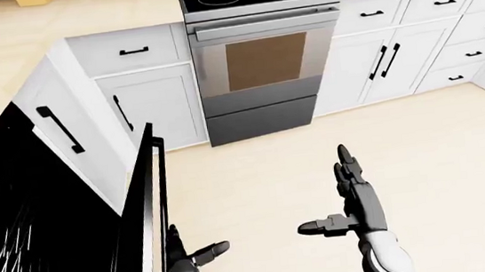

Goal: Close the dishwasher door

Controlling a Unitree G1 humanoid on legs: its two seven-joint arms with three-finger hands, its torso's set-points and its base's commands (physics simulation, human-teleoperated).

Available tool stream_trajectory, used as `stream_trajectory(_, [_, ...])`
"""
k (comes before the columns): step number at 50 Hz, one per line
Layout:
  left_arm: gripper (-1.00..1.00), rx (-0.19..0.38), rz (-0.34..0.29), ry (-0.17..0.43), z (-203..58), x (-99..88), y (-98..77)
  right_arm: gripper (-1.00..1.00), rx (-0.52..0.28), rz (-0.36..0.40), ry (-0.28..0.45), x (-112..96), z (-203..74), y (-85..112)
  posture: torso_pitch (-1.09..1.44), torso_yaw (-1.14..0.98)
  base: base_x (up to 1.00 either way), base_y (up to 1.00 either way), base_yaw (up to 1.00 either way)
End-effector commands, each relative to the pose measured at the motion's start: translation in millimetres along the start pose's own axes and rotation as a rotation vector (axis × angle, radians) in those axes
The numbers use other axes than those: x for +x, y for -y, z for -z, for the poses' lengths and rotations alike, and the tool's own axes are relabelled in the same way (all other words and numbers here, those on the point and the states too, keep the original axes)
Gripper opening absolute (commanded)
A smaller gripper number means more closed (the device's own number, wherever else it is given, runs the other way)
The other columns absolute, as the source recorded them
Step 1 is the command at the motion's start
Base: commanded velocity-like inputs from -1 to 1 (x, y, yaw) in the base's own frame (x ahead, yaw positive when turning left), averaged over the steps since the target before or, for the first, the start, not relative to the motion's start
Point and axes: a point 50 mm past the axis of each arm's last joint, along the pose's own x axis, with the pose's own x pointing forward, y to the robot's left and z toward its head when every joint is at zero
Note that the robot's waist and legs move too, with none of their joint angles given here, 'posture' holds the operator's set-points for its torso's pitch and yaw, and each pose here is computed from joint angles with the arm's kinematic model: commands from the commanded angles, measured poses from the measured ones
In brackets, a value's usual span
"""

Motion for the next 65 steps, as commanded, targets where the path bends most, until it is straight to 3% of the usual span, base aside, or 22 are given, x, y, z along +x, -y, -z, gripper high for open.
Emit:
stream_trajectory(1, [1.00,-0.073,-0.182,0.109,-27.8,9.8,-28.1,1.00,0.000,0.002,0.084,1.7,-15.3,0.6,0.00,0.00,0.00,0.00,0.00])
stream_trajectory(11, [1.00,-0.088,-0.211,0.120,-29.5,10.1,-31.7,1.00,-0.001,0.003,0.084,1.3,-15.6,0.9,0.00,0.00,0.00,0.00,0.00])
stream_trajectory(22, [1.00,-0.111,-0.291,0.133,-31.5,9.8,-38.8,1.00,-0.001,0.002,0.083,2.1,-20.2,0.9,0.00,0.00,0.00,0.00,0.00])
stream_trajectory(42, [1.00,-0.112,-0.334,0.163,-43.1,14.3,-54.1,1.00,0.000,0.007,0.084,1.1,-14.3,1.2,0.00,0.00,0.00,0.00,0.00])
stream_trajectory(65, [1.00,-0.190,-0.373,0.165,-57.6,21.0,-82.2,1.00,-0.002,0.008,0.085,1.5,-15.0,1.0,0.00,0.00,0.00,0.00,0.00])
